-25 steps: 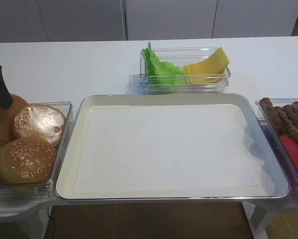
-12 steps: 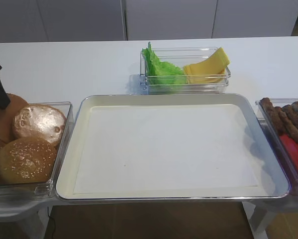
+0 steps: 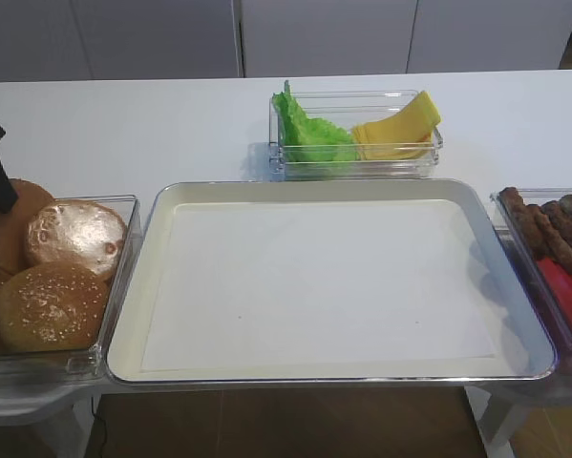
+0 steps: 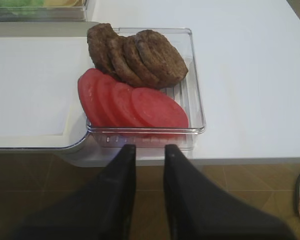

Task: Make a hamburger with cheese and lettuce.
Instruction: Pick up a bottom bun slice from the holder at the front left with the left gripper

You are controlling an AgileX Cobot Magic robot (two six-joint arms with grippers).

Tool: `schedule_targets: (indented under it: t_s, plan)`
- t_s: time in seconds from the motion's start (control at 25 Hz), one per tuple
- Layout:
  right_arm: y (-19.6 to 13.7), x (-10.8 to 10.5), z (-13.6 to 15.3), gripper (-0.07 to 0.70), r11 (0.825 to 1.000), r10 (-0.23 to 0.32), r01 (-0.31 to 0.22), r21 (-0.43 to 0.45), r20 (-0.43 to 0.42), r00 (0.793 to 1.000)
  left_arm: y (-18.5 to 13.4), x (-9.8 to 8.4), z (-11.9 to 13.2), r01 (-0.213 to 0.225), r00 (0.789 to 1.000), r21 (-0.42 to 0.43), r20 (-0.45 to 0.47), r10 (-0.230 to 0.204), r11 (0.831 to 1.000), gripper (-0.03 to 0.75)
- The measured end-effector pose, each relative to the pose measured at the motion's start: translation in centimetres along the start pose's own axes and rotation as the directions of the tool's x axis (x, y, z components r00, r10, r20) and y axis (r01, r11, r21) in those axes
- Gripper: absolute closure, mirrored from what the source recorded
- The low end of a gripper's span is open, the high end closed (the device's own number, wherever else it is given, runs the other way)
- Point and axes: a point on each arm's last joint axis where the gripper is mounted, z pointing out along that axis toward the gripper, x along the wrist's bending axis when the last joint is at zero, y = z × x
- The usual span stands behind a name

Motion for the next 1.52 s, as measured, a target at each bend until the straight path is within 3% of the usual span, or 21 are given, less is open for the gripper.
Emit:
schedule_targets:
  t_s: [0.24, 0.48, 1.0, 1.36, 1.52]
  plan:
    - [0.0, 0.0, 0.0, 0.479, 1.000, 0.000, 0.000, 0.000, 0.000, 1.000, 0.0, -0.1, 0.0, 0.004, 1.000, -0.004, 0.011, -0.004, 1.000, 0.532]
    - [0.0, 0.0, 0.0, 0.479, 1.000, 0.000, 0.000, 0.000, 0.000, 1.000, 0.1, -0.2, 0.0, 0.006, 1.000, -0.006, 0.017, -0.006, 1.000, 0.583]
    - [0.0, 0.0, 0.0, 0.479, 1.000, 0.000, 0.000, 0.000, 0.000, 1.000, -0.2, -0.4, -0.9, -0.006, 1.000, -0.027, -0.004, 0.006, 1.000, 0.596]
    - [0.0, 0.0, 0.0, 0.479, 1.000, 0.000, 0.000, 0.000, 0.000, 1.000, -1.3, -1.2, -3.8, -0.013, 0.999, -0.103, -0.050, 0.007, 0.995, 0.596]
    - [0.0, 0.0, 0.0, 0.479, 1.000, 0.000, 0.000, 0.000, 0.000, 1.000, -1.1, -1.9, -6.6, -0.025, 0.997, -0.189, -0.078, 0.011, 0.982, 0.597]
